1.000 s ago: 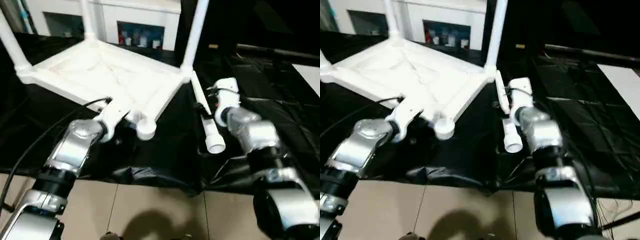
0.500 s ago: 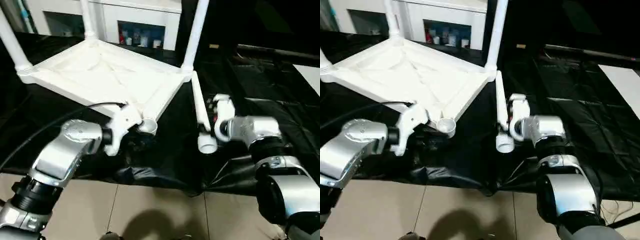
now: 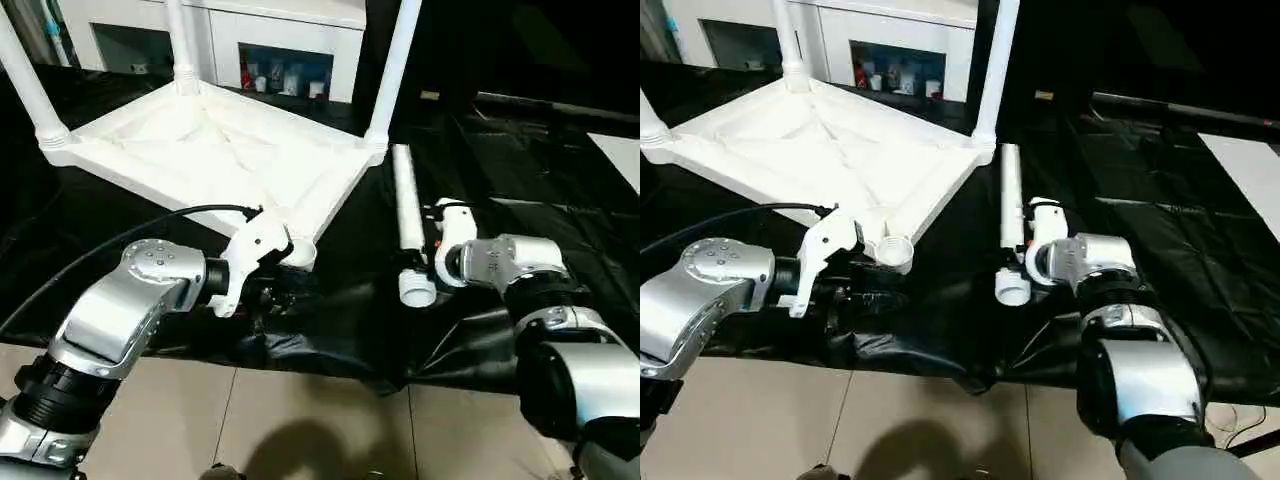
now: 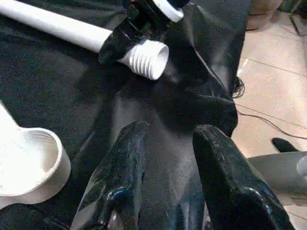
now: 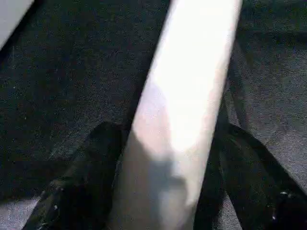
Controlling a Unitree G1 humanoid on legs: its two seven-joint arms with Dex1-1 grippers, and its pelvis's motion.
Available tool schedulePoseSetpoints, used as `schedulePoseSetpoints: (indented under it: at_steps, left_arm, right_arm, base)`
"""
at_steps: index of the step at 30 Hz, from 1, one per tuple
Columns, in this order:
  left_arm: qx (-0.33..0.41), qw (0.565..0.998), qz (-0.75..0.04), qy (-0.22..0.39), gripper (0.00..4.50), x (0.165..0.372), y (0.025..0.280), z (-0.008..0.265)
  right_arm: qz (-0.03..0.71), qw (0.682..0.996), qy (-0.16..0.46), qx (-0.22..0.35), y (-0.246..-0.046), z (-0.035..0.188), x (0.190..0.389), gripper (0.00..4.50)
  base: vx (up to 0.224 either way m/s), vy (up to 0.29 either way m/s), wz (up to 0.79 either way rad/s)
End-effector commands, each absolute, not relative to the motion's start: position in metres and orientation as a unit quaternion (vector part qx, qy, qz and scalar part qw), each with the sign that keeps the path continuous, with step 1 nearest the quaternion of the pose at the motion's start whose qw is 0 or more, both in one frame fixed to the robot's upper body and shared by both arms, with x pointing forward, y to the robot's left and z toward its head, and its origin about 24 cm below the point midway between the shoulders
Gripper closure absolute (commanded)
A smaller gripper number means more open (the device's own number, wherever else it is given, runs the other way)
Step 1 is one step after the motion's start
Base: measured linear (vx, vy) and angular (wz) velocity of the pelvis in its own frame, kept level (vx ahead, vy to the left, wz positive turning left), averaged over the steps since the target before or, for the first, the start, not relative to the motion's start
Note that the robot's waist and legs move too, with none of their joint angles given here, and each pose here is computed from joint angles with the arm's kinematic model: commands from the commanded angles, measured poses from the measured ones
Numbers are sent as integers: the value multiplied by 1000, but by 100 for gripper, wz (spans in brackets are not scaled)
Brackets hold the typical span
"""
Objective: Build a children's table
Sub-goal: Pick table leg
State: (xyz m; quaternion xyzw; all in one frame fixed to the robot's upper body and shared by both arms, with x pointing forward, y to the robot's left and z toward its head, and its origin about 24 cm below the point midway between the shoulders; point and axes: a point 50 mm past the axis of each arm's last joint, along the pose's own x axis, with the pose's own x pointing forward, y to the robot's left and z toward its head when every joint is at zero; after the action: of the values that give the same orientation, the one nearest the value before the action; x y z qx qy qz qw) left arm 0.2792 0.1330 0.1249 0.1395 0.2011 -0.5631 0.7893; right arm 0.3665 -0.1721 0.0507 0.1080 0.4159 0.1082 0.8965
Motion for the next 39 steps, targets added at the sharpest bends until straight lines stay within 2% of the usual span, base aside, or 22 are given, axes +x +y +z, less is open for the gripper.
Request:
schedulePoseSetpoints:
  at_steps: [1, 3, 5, 6, 9, 11, 13, 14, 16, 18, 19, 20, 21, 23, 24, 26, 29, 33, 36, 39]
  left_arm:
    - [143, 796, -556, 193, 230, 283, 131, 129]
    - [149, 802, -548, 185, 229, 286, 129, 129]
    - [146, 817, -532, 170, 204, 290, 126, 130]
    - [144, 839, -508, 130, 190, 294, 122, 131]
    - [135, 861, -478, 109, 186, 297, 120, 130]
    - [132, 874, -457, 98, 150, 297, 120, 129]
    - [131, 884, -441, 84, 140, 297, 120, 129]
    - [126, 897, -417, 69, 140, 300, 121, 128]
    - [115, 899, -415, 76, 102, 301, 122, 125]
    - [105, 907, -400, 76, 101, 304, 125, 124]
    - [105, 907, -400, 76, 94, 304, 125, 124]
    - [92, 921, -373, 69, 80, 310, 125, 124]
    - [72, 930, -348, 98, 80, 315, 126, 121]
    - [81, 915, -349, 185, 58, 319, 121, 111]
    - [50, 912, -369, 175, 58, 322, 111, 114]
    - [-10, 917, -381, 118, 41, 329, 102, 128]
    - [-73, 913, -396, 67, 17, 336, 93, 150]
    - [-142, 883, -444, 49, 0, 338, 82, 174]
    - [-206, 844, -492, 56, 0, 334, 77, 190]
    - [-225, 828, -509, 64, 0, 333, 76, 195]
  right_arm:
    - [84, 893, 429, 104, -182, 45, 363, 165]
    - [79, 895, 426, 107, -184, 44, 363, 168]
    - [71, 898, 419, 113, -186, 42, 363, 189]
    - [65, 901, 415, 113, -187, 39, 363, 200]
    - [56, 903, 410, 116, -190, 37, 362, 217]
    - [47, 906, 403, 122, -190, 35, 362, 235]
    - [41, 908, 396, 128, -190, 35, 363, 246]
    - [34, 917, 371, 144, -189, 39, 367, 246]
    - [30, 929, 337, 148, -190, 45, 371, 256]
    - [25, 944, 290, 155, -191, 52, 375, 257]
    - [25, 944, 290, 155, -191, 52, 375, 258]
    - [36, 954, 245, 168, -192, 60, 378, 259]
    - [43, 961, 207, 179, -193, 67, 379, 259]
    - [63, 965, 159, 199, -197, 77, 376, 261]
    - [87, 968, 112, 208, -199, 87, 372, 261]
    - [129, 962, 72, 230, -202, 97, 365, 263]
    - [194, 949, 34, 248, -205, 106, 354, 264]
    - [260, 926, -2, 272, -208, 114, 338, 264]
    - [328, 900, -29, 287, -197, 124, 325, 264]
    - [364, 881, -37, 299, -186, 130, 319, 264]
  base:
    - [0, 0, 0]
    - [0, 0, 0]
    - [0, 0, 0]
    - [0, 0, 0]
    - [0, 0, 0]
    - [0, 0, 0]
    - [0, 0, 0]
    - [0, 0, 0]
    - [0, 0, 0]
    - [0, 0, 0]
    - [0, 0, 0]
    - [0, 0, 0]
    - [0, 0, 0]
    - [0, 0, 0]
    - [0, 0, 0]
    - [0, 0, 0]
    - [0, 0, 0]
    - [0, 0, 0]
    - [0, 0, 0]
    - [0, 0, 0]
